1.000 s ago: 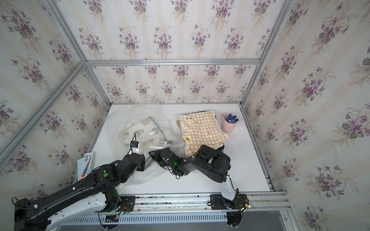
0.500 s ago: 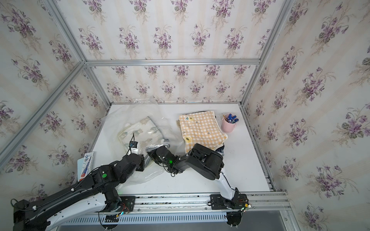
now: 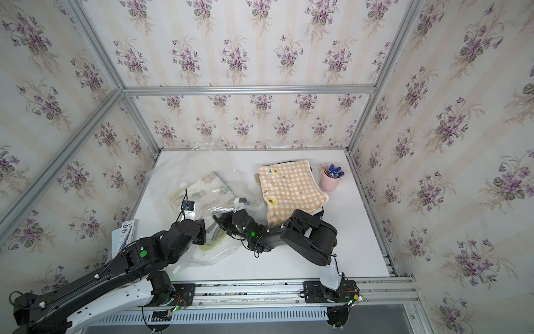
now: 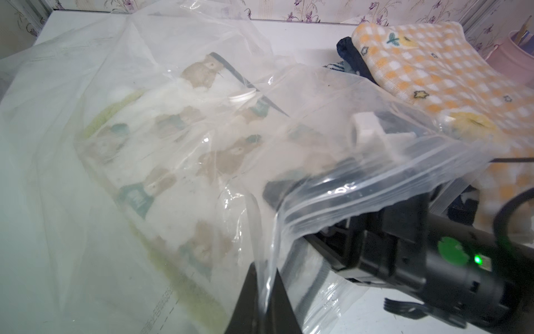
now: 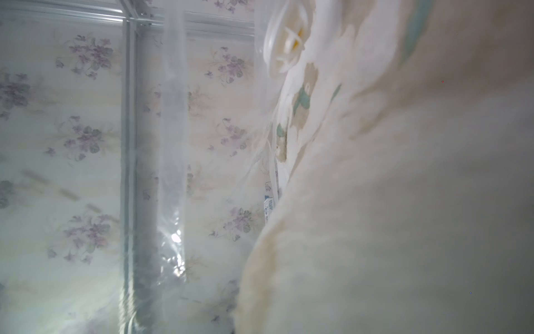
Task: Take the blanket out of the vacuum bag
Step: Take out the blanket from the vacuum bag.
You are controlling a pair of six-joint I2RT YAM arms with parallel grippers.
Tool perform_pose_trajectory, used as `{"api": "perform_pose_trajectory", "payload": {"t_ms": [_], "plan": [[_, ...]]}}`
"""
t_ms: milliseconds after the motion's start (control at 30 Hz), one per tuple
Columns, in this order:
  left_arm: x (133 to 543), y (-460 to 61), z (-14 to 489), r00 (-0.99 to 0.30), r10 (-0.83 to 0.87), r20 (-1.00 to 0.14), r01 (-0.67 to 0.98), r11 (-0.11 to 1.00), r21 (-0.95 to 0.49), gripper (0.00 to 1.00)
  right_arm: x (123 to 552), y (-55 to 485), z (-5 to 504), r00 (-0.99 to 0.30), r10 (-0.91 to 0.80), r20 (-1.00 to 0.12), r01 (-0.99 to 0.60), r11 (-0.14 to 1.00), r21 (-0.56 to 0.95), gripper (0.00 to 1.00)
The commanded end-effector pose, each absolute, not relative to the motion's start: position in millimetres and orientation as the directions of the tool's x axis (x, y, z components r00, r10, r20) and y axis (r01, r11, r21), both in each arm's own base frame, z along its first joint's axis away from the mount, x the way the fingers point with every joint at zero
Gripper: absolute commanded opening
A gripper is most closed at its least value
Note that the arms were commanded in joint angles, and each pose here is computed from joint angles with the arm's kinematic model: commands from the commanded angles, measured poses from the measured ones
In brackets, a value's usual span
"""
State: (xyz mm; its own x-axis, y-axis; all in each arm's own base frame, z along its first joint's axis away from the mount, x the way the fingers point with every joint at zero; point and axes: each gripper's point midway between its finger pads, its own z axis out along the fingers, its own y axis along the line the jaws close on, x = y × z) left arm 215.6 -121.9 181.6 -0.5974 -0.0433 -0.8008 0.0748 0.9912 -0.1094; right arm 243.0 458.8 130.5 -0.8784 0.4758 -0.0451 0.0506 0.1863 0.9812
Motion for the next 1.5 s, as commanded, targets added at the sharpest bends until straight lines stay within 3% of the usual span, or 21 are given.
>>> {"api": "perform_pose_trajectory", "payload": {"t_ms": [0,833,933,1233,1467], "plan": [[219.9,-117.1,189.9,-0.573,-0.053,-0.818,0.047,0.994,-0.097,0.08,234.8,456.0,155.3,-0.888,0.458,-0.032,0.025,0.116,0.993,0.0],[227.2,-119.3,183.0,-0.571,-0.076,-0.817,0.005,0.995,-0.097,0.09,150.0,408.0,209.8,-0.911,0.376,-0.168,-0.137,0.108,0.985,0.0],[228.6,-119.5,187.3,-0.566,-0.07,-0.821,0.006,0.996,-0.089,0.09,144.5,406.3,233.3,-0.894,0.379,-0.238,-0.211,0.114,0.971,0.0],[227.8,-121.2,174.2,-0.582,-0.103,-0.806,-0.009,0.993,-0.121,0.1,154.3,382.4,310.3,-0.78,0.461,-0.424,-0.396,0.161,0.904,0.0],[228.7,-124.3,170.1,-0.592,-0.12,-0.797,-0.016,0.99,-0.137,0.09,184.6,370.6,365.0,-0.714,0.498,-0.492,-0.481,0.161,0.861,0.0]]}}
